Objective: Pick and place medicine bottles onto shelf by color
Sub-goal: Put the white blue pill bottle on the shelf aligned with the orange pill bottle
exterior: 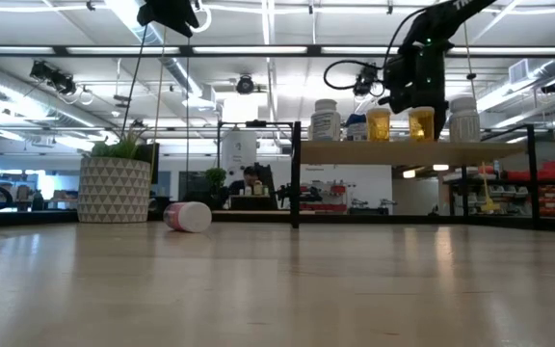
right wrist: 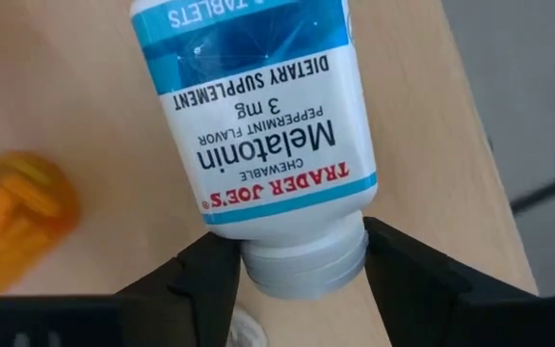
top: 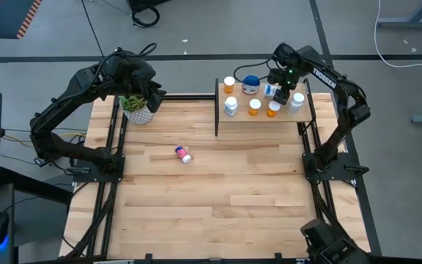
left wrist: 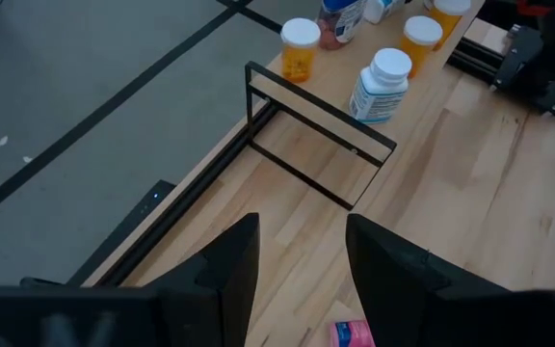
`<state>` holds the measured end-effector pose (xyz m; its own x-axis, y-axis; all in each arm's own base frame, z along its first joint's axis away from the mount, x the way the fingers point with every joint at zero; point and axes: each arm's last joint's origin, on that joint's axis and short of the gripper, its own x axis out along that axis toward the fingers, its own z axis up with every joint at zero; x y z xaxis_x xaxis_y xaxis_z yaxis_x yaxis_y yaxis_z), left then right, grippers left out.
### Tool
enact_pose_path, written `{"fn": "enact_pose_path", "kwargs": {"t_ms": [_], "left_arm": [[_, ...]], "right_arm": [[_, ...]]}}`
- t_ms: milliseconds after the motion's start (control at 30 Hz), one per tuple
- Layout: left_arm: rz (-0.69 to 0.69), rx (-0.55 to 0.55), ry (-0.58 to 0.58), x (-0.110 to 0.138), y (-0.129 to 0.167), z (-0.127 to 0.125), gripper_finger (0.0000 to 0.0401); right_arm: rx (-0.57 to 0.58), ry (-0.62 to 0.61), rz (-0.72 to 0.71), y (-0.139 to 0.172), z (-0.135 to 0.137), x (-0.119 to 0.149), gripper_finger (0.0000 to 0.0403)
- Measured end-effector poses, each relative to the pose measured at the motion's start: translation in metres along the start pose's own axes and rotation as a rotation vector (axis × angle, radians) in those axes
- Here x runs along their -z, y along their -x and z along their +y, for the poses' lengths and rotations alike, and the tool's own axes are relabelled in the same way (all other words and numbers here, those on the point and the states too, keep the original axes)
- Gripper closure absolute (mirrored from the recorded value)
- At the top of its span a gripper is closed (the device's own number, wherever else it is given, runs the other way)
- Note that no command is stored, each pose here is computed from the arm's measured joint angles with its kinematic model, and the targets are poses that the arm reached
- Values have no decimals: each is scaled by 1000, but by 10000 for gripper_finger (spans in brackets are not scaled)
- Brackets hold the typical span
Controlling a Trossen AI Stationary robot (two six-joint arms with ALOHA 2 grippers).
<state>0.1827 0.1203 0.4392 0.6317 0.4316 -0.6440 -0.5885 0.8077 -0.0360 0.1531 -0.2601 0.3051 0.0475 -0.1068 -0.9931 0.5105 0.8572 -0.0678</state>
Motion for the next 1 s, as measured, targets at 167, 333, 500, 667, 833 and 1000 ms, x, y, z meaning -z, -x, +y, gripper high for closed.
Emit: {"fn": "enact_pose_path", "kwargs": {"t_ms": [167, 333, 500, 667, 833, 1000], "left_arm": [[-3, 0, -3, 0, 0, 0, 236], [-22, 1, -7, -2, 0, 0, 236], [-48, 2, -25, -5, 0, 0, 236], [-198, 9, -24, -19, 2, -1, 236], [-471, 25, -9, -45, 7, -3, 236], [-685, 162, 54, -69, 4, -7, 236]], "right_arm": [[101, -94, 17, 16, 2, 9, 193], [206, -179, -10, 46, 4, 15, 193], [242, -207, -42, 71, 4, 17, 193], [263, -189, -148, 103, 10, 15, 193], [243, -182, -338, 147, 35, 11, 193], [152, -172, -479, 173, 76, 6, 193]]}}
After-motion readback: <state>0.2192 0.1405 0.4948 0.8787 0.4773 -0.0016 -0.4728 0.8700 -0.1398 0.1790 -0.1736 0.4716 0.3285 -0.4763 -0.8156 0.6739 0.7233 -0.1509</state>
